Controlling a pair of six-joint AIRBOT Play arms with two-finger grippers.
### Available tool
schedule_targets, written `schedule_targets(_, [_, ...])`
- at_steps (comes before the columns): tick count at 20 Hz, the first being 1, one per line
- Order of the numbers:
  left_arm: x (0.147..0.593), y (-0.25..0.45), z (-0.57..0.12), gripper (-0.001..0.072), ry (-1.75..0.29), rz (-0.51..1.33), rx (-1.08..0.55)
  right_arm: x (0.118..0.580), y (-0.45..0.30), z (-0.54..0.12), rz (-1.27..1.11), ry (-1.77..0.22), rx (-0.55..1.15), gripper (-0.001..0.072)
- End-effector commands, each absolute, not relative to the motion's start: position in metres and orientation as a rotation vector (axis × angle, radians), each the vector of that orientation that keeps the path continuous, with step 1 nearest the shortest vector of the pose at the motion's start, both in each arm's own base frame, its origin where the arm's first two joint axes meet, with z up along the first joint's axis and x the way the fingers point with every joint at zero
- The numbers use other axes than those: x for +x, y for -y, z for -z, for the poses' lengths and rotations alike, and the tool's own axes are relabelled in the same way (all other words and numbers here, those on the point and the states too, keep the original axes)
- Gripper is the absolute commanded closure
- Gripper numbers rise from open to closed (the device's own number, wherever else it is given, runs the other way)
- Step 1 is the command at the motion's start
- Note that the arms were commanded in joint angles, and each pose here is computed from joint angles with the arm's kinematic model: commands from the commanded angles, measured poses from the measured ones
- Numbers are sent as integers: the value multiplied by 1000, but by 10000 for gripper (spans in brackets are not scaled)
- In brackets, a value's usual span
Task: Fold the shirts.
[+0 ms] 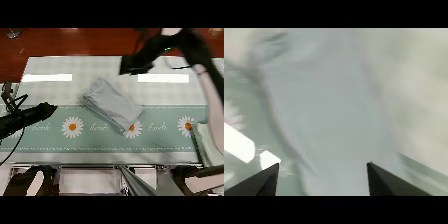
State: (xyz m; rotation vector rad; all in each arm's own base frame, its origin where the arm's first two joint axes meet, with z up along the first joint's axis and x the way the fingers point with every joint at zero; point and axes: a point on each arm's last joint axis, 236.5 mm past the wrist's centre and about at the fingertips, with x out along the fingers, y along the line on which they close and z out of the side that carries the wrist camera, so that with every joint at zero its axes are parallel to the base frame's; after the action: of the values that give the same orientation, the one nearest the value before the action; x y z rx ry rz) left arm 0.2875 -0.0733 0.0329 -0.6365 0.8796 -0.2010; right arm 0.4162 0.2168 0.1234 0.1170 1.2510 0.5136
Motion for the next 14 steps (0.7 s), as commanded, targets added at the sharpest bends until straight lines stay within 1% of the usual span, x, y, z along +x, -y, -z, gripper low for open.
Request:
schedule_targets(1, [284, 76, -29, 687, -899, 208, -642, 390, -90, -149, -112, -1039, 122, 82])
schedule_targets(2, [284, 76, -29, 687, -899, 209, -644, 373, -74, -128, -34, -992, 223, 82])
schedule_targets(3, [284, 77, -29, 687, -899, 211, -643, 352, -65, -95, 41, -960, 372, 82])
schedule_targets(4, [284, 78, -29, 687, -900, 213, -641, 331, -66, -58, 99, -943, 560, 83])
schedule_targets(6, [283, 83, -30, 687, -906, 229, -634, 305, -101, -4, 74, -931, 924, 84])
schedule_targets(7, [282, 86, -30, 687, -909, 239, -629, 296, -119, 14, 48, -953, 1037, 84])
schedule_targets(8, [281, 89, -30, 687, -913, 250, -624, 287, -135, 31, 22, -997, 1073, 84])
schedule_targets(9, [280, 93, -30, 687, -915, 261, -617, 281, -147, 44, -4, -1055, 1049, 84])
schedule_targets(14, [279, 99, -30, 687, -917, 279, -607, 275, -187, 87, -117, -1340, 863, 83])
